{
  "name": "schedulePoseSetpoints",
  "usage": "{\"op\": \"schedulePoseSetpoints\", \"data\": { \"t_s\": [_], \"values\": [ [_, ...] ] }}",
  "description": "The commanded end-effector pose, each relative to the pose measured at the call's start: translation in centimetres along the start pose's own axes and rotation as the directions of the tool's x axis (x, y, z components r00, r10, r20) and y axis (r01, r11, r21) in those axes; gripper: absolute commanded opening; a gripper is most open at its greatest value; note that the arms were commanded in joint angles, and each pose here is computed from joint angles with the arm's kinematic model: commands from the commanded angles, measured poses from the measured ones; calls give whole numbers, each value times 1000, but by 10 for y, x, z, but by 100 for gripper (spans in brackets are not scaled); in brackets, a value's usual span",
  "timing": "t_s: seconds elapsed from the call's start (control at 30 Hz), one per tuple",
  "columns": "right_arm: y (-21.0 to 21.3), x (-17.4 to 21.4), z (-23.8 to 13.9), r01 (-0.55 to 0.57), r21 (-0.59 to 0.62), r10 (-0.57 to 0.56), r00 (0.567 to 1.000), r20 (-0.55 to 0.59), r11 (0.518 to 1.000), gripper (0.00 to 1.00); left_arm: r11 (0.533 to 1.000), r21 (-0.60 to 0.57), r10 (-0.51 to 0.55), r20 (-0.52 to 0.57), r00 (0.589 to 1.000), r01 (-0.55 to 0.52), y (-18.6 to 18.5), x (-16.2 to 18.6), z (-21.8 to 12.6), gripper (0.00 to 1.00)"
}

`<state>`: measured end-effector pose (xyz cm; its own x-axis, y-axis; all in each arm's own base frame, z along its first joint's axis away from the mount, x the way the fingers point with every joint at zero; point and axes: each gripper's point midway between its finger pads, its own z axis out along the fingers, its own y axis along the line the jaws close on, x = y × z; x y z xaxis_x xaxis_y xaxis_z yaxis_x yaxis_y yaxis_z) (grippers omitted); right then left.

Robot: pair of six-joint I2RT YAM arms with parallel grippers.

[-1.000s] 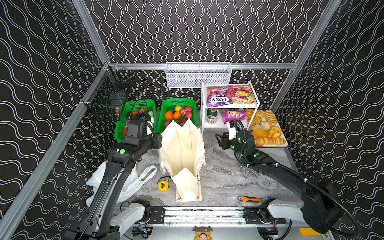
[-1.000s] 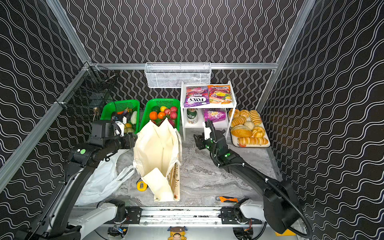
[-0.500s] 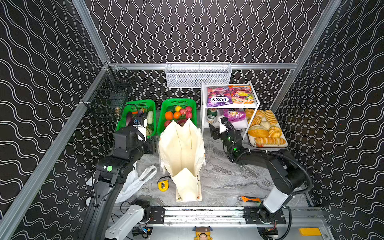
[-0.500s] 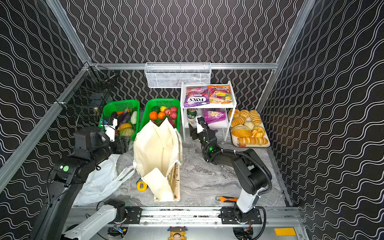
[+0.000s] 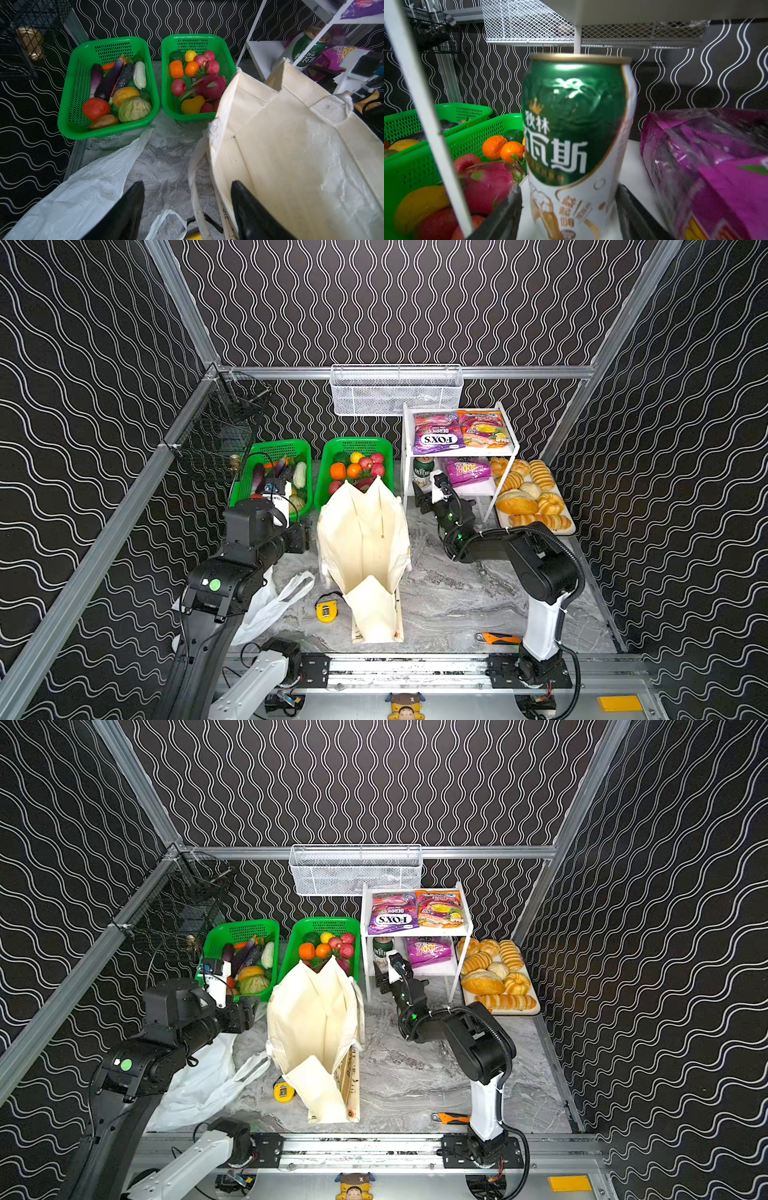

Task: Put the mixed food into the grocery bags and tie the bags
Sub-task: 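Grasp the green beer can with the right gripper while the left holds the bag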

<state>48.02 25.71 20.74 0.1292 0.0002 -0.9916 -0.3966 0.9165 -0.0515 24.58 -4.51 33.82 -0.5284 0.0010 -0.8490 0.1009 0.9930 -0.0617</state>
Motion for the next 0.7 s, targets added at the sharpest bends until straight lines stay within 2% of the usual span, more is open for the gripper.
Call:
{"op": "schedulePoseSetpoints", "data": {
  "t_s": [0.0, 0.33, 0.43, 0.57, 0.67],
  "values": [
    [-3, -14, 5, -29, -2, 29, 997, 65, 1000, 73, 1000, -11, -2, 23, 1000, 2, 2, -5, -7, 70],
    [5, -9, 25, -36, -45, 38, 998, 49, 998, 80, 1000, 9, 2, 31, 1000, -2, -1, -8, -12, 71],
    [6, -14, 22, -33, -58, 37, 998, 60, 998, 70, 999, 44, 3, 44, 999, -5, -7, -12, -16, 71],
    [6, -24, 7, -43, -70, 48, 996, 74, 997, 44, 991, 135, 9, 64, 998, -17, -23, -21, -22, 72],
    [10, -32, -12, -50, -102, 58, 995, 83, 994, 40, 976, 215, 12, 81, 997, -29, -37, -29, -27, 76]
  ]
}}
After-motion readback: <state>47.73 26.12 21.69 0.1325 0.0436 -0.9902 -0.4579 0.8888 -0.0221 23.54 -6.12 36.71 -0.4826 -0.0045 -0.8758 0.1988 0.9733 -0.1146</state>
